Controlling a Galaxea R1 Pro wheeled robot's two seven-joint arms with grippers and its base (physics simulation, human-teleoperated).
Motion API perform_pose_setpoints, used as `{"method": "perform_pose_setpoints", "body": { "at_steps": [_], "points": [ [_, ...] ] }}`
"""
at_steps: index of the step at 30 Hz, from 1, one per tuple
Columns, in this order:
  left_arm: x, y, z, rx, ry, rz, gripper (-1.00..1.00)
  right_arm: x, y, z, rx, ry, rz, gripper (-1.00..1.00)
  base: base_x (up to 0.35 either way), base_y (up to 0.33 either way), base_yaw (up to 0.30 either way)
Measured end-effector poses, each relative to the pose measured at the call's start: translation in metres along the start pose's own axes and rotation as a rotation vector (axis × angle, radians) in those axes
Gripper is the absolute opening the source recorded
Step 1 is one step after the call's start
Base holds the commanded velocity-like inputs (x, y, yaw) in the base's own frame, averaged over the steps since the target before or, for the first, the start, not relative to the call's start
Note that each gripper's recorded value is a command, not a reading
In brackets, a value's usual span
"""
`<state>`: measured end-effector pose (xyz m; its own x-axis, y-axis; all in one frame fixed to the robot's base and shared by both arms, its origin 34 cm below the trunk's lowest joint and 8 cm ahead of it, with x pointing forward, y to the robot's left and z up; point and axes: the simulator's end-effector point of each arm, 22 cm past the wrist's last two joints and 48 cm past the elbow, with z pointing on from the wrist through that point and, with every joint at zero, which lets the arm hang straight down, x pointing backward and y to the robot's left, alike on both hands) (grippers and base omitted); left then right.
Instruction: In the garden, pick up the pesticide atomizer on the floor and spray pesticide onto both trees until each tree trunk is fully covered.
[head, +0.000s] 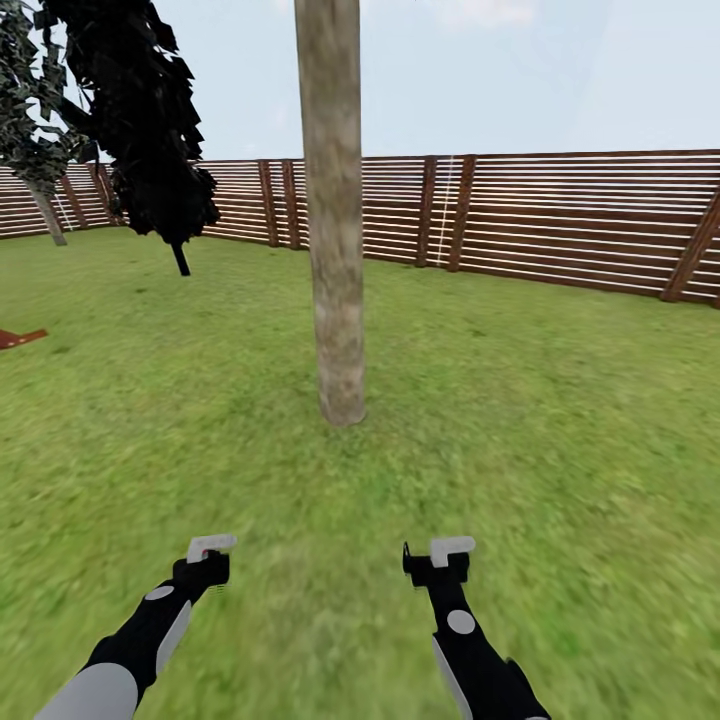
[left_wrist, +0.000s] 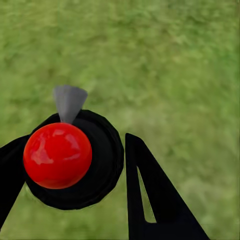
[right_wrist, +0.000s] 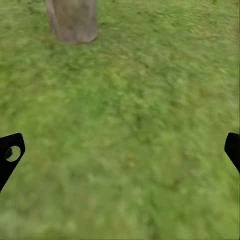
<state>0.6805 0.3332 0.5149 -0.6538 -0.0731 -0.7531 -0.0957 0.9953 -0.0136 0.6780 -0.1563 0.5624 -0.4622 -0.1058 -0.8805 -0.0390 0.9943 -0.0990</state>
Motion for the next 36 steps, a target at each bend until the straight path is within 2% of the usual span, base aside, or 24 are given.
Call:
{"method": "perform_pose_setpoints", "body": {
  "at_steps": [36],
  "points": [
    [-0.0015,0.0000,0.0000,0.000,-0.007,0.001,-1.00,0.0015,0.0003,-0.0001,-0.001,0.003,-0.001,1.00,0.334,0.000,0.000]
  ]
}}
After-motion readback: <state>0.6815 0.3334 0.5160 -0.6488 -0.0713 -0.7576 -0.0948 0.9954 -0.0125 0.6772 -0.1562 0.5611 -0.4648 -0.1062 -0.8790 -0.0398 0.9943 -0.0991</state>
